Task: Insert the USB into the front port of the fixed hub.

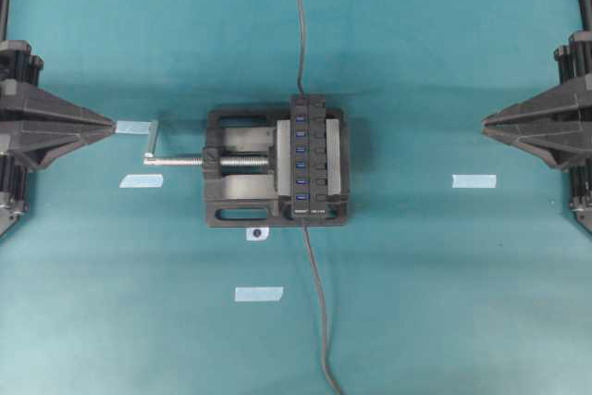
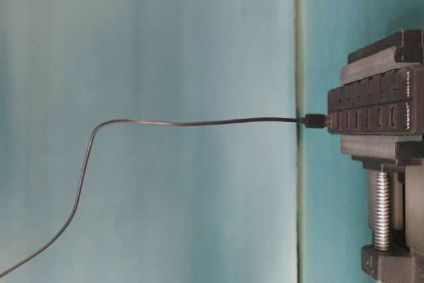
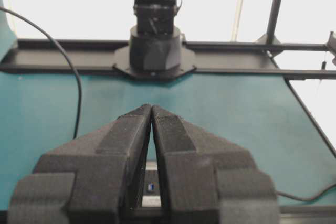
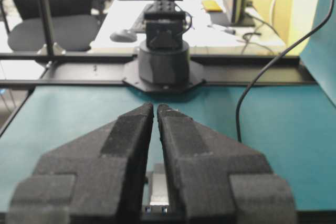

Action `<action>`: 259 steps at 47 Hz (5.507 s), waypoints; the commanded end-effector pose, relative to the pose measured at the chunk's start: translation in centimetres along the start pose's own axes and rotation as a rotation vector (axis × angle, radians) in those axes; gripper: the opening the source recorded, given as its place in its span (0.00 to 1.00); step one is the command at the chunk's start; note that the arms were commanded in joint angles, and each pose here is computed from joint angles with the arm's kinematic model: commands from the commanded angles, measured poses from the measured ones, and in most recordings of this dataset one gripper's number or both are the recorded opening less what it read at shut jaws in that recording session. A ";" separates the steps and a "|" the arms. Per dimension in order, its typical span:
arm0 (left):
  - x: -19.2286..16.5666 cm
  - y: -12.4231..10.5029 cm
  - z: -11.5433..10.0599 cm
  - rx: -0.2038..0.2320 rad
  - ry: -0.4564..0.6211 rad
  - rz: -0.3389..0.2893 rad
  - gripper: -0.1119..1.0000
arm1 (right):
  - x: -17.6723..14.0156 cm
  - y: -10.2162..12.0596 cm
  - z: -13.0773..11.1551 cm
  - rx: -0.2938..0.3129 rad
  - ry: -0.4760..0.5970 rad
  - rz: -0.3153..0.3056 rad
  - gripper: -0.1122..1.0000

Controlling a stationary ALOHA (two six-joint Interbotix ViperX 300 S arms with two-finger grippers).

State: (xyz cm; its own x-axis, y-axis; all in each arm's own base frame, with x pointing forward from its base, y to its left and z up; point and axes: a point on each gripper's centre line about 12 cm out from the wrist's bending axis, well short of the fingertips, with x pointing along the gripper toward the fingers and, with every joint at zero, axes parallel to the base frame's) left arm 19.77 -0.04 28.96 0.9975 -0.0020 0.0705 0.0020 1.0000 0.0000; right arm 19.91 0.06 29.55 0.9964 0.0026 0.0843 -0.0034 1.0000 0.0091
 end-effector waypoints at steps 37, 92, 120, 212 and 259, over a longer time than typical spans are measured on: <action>1.9 -0.1 -1.3 -0.002 0.196 -0.004 0.10 | 0.9 -2.7 -2.6 0.205 0.288 -0.159 0.05; 1.6 0.0 -0.8 0.003 0.207 -0.002 0.10 | 9.5 -6.0 -6.0 0.050 0.580 -0.205 0.05; -0.1 0.0 -0.5 0.003 0.242 -0.001 0.10 | 13.8 -7.5 -9.0 0.034 0.677 -0.209 0.05; -0.5 0.0 -1.1 0.002 0.256 -0.002 0.10 | 16.8 -9.3 -13.6 0.035 0.772 -0.226 0.17; -0.5 0.0 -1.1 0.000 0.255 -0.002 0.10 | 19.1 -9.5 -14.1 0.021 0.770 -0.211 0.75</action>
State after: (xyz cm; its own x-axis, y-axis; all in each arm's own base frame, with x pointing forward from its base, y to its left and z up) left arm 19.19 -0.05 27.45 0.9811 -0.0024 -0.1936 0.0025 1.0000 0.0001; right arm 39.67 -9.30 15.80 0.7303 -0.1716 -0.6613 0.2086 0.9777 -0.0233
